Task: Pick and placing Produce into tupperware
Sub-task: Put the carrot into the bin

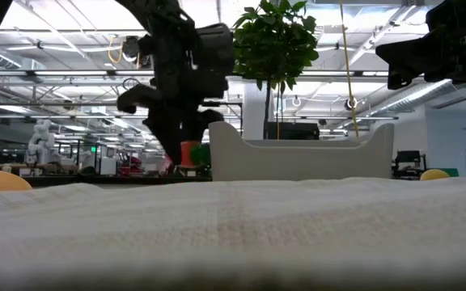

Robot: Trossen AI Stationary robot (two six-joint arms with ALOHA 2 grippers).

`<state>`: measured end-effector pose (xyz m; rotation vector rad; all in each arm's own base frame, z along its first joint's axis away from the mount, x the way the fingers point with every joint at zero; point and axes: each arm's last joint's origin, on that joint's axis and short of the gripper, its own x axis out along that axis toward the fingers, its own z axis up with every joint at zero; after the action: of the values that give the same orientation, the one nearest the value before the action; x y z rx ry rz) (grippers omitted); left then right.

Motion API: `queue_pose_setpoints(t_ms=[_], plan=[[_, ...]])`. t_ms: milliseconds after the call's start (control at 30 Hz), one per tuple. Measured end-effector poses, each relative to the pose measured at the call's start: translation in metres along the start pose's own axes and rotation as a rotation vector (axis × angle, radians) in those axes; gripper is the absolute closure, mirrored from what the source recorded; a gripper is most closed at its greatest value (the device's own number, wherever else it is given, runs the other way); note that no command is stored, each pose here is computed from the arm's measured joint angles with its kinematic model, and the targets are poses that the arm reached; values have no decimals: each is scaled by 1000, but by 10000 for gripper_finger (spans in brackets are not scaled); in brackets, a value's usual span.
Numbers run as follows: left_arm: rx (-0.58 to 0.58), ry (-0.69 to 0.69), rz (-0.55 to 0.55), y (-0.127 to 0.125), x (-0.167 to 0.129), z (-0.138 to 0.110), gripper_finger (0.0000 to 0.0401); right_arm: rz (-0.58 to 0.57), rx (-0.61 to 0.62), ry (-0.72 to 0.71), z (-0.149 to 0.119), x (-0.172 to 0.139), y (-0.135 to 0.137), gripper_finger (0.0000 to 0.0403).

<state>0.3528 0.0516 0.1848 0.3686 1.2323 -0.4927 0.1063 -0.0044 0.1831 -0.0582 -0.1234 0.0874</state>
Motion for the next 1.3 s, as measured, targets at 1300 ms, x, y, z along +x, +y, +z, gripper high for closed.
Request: queue_pose_setpoints(t_ms=[1300], plan=[[22,14,79,11,-114,43,240,0,3,0,0,0,0,403]])
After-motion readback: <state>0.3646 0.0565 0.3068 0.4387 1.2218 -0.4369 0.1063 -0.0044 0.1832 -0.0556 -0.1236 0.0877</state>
